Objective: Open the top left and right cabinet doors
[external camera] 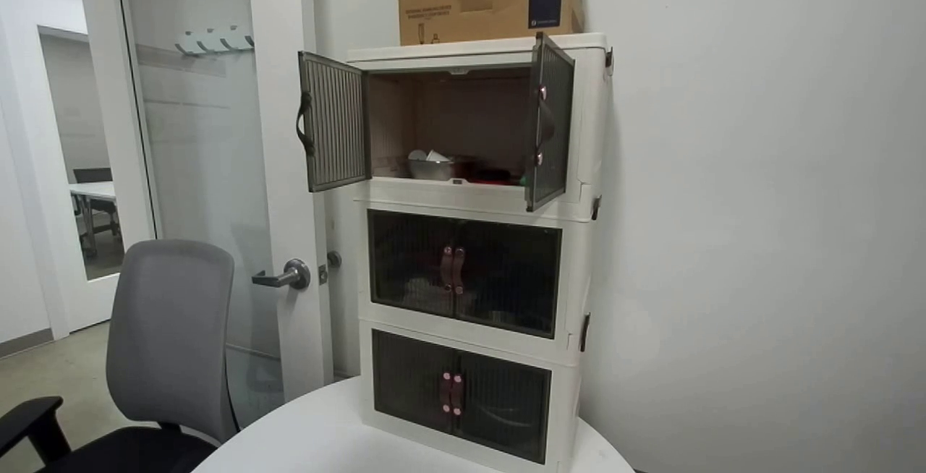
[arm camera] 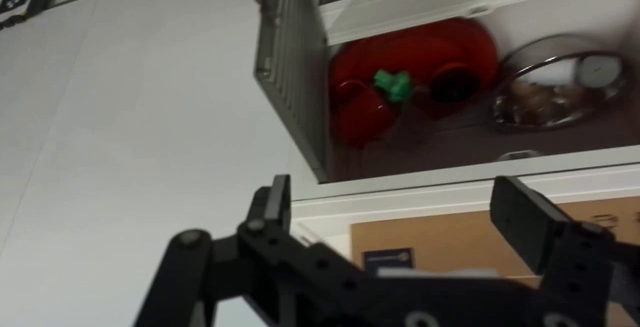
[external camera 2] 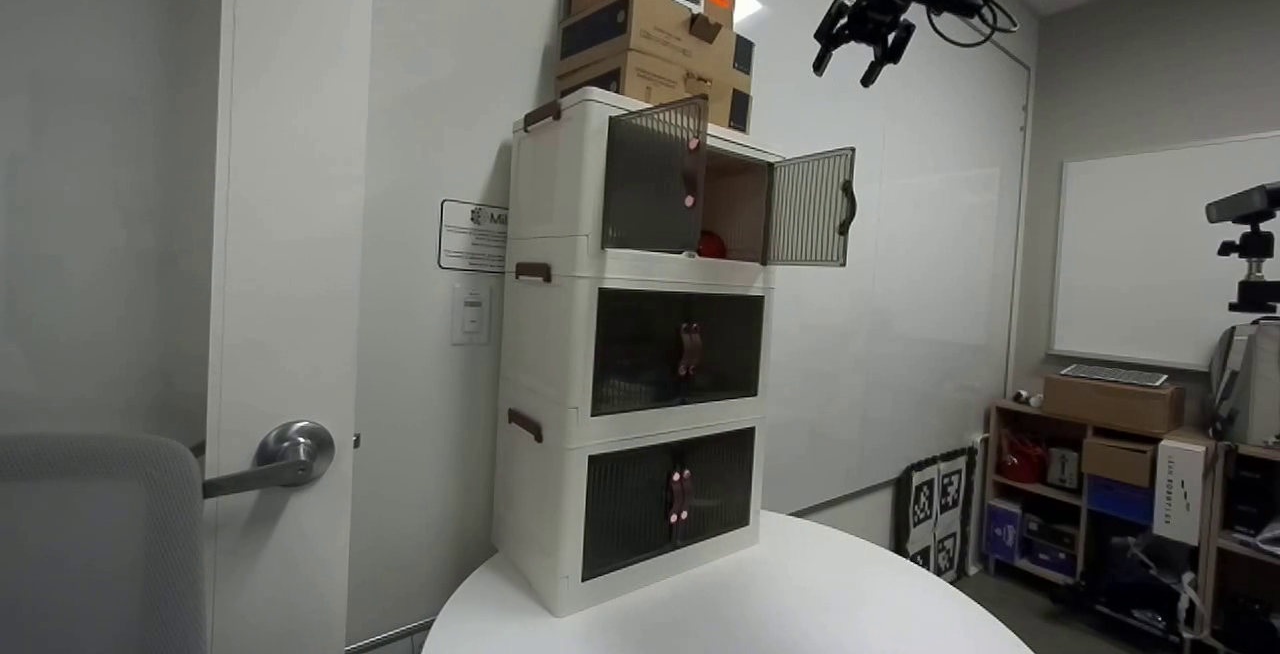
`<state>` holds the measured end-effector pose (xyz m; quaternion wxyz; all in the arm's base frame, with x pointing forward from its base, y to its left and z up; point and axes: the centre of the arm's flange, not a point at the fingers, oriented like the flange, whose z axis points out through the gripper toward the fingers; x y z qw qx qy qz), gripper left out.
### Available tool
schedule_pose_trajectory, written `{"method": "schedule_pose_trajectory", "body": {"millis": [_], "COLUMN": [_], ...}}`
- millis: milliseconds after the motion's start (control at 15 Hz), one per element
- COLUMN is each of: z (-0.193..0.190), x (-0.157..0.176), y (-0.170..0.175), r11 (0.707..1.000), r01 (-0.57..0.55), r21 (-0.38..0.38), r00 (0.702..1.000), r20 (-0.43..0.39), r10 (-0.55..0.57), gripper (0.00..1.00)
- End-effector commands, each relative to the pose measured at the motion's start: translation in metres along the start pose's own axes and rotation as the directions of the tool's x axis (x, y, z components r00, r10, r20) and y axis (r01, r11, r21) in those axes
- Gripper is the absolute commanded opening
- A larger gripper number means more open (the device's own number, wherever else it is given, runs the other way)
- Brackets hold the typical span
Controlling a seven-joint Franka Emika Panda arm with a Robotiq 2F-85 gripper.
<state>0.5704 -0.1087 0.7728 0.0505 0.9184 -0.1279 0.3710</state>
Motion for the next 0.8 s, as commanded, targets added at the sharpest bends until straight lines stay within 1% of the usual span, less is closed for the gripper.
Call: {"method": "schedule_pose_trajectory", "body": {"millis": [0, 67, 200, 333, 400, 467, 533, 600, 733], "z": [-0.022, -0.015, 0.003, 0.026, 0.036, 0.046, 0.037, 0.048, 0.055], "x": [-0.001, -0.013, -0.040, -0.063, -0.074, -0.086, -0.065, -0.073, -0.080], "y": [-0.049, -0.060, -0.074, -0.076, -0.075, -0.073, -0.074, -0.074, -0.073], "r11": [0.992, 0.990, 0.985, 0.973, 0.967, 0.961, 0.970, 0.966, 0.962], "r01": [0.115, 0.134, 0.172, 0.204, 0.230, 0.242, 0.224, 0.238, 0.247], "r21": [0.048, 0.034, -0.030, -0.105, -0.114, -0.135, -0.094, -0.106, -0.114], "r00": [0.979, 0.965, 0.939, 0.918, 0.904, 0.900, 0.911, 0.901, 0.893], "r20": [0.162, 0.221, 0.308, 0.367, 0.392, 0.401, 0.374, 0.396, 0.413], "r10": [-0.121, -0.138, -0.155, -0.153, -0.168, -0.171, -0.174, -0.178, -0.181], "gripper": [1.00, 1.00, 1.00, 1.00, 1.00, 1.00, 1.00, 1.00, 1.00]}}
